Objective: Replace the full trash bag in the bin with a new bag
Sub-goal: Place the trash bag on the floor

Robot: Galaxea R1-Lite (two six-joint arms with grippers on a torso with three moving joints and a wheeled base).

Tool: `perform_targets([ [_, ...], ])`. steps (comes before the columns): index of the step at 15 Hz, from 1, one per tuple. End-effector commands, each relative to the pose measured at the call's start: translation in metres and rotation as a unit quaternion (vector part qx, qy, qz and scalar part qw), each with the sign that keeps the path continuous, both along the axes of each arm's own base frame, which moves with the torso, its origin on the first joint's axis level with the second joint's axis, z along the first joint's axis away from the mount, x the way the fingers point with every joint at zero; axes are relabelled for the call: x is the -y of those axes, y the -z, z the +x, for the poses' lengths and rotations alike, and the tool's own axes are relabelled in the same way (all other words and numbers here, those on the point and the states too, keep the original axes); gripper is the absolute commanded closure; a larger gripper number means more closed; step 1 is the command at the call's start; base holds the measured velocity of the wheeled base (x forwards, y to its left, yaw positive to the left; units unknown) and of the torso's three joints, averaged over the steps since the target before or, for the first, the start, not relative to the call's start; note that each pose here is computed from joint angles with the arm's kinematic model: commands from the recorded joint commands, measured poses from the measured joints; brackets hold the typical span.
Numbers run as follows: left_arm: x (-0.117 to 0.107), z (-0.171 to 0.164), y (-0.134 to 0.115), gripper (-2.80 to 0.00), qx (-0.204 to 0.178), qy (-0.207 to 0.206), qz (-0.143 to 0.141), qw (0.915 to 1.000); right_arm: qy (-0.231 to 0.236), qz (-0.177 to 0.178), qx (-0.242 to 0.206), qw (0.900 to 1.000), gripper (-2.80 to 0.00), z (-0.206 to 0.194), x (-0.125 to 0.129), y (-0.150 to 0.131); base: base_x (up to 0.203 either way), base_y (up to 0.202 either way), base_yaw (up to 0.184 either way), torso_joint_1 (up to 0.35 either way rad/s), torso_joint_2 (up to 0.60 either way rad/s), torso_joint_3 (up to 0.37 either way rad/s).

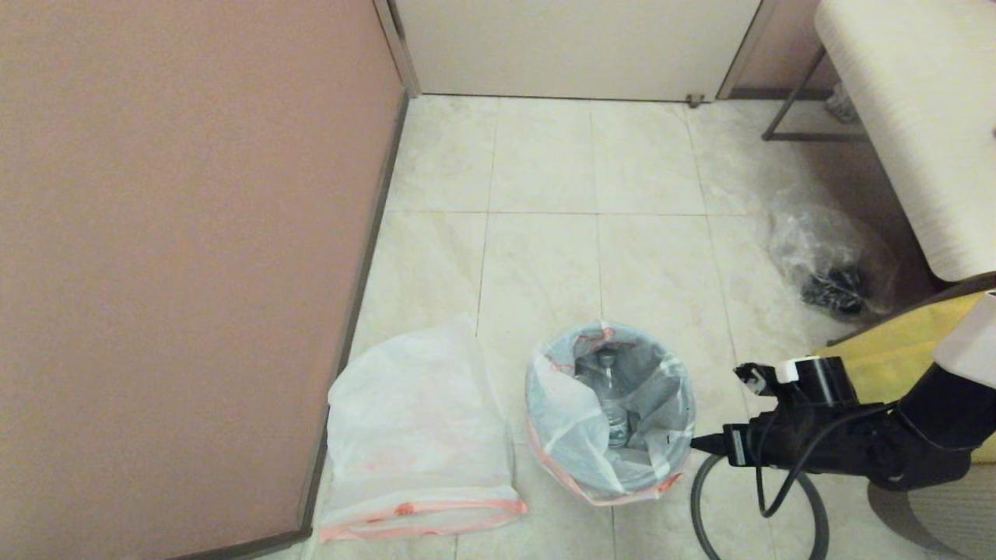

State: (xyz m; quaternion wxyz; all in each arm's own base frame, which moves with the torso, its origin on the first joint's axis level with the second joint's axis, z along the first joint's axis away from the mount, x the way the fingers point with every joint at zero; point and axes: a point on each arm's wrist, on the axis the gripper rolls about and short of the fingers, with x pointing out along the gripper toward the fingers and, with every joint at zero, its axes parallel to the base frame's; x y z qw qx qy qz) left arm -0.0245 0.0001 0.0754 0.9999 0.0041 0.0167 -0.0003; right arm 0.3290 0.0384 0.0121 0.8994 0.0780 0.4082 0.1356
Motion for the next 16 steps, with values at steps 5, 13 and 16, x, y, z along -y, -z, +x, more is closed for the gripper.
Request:
perform_targets([
  [5,0.0,0.0,0.0,0.0,-0.001,0.0,0.0,1.0,-0.001,0.002,0.0,1.0,-2.8,0.009,-0.002,0.024,0.0,0.0,0.0,0.0,0.0,0.0],
  [13,0.0,0.0,0.0,0.0,-0.001,0.0,0.0,1.0,0.077,0.048,0.114,0.989,-2.8,0.06,-0.008,0.003,0.0,0.0,0.0,0.0,0.0,0.0],
  [16,0.0,0.0,0.0,0.0,0.0,0.0,0.0,1.0,0.079,0.065,0.139,0.985,-2.8,0.078,-0.015,-0.016,0.0,0.0,0.0,0.0,0.0,0.0],
])
